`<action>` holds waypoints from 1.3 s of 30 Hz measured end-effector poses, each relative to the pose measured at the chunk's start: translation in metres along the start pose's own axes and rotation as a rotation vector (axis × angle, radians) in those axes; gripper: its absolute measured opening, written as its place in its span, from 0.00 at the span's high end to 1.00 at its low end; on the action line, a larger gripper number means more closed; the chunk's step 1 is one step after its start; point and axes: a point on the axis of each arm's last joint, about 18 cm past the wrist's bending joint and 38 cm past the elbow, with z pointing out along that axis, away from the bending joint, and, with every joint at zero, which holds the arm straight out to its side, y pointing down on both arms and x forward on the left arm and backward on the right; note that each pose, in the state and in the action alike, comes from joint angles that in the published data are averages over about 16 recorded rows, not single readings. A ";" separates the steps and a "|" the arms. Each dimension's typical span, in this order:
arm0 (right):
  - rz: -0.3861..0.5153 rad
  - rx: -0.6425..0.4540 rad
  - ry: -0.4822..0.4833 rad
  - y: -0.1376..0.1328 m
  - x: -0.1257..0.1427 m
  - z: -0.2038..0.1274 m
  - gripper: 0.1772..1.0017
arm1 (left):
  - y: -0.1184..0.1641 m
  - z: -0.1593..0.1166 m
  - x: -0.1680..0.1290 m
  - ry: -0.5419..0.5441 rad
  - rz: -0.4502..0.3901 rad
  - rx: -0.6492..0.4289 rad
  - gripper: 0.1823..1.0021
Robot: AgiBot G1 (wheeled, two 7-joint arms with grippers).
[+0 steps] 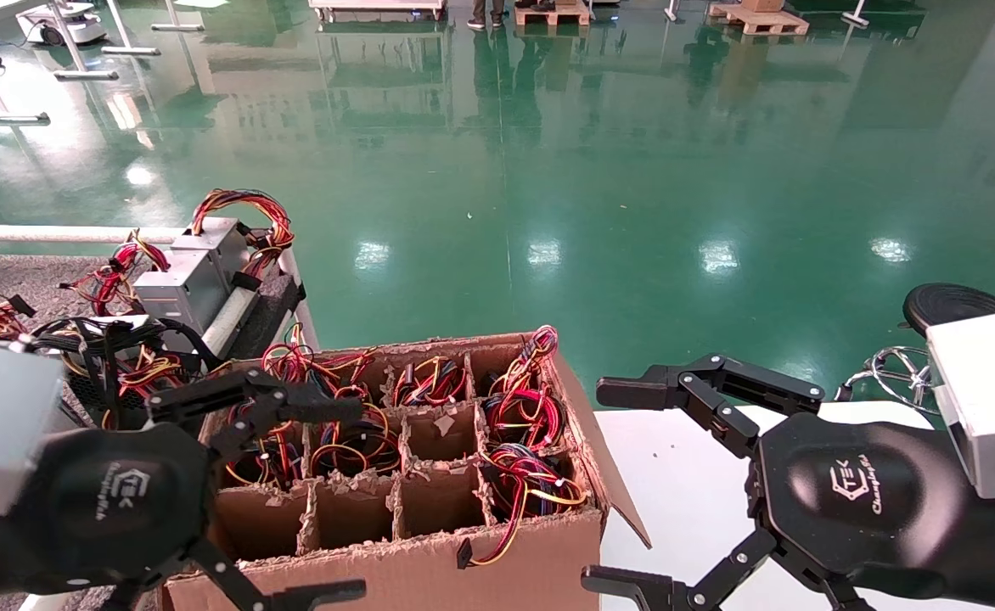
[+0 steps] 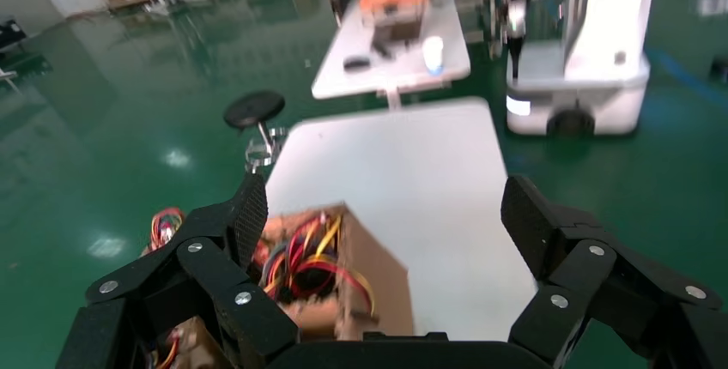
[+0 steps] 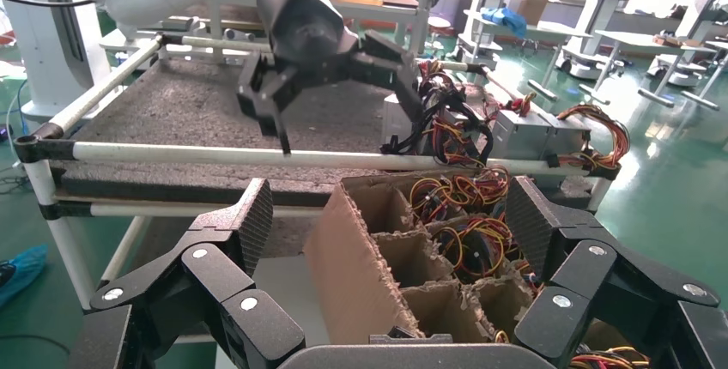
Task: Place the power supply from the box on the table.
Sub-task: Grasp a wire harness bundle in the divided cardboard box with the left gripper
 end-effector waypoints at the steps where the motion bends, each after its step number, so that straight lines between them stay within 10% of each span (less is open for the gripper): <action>1: 0.000 0.000 0.000 0.000 0.000 0.000 0.00 | 0.000 0.001 -0.001 0.005 0.014 -0.012 0.00; 39: 0.000 0.000 0.000 0.000 0.000 0.000 0.00 | -0.021 0.088 -0.091 0.199 0.341 -0.195 0.00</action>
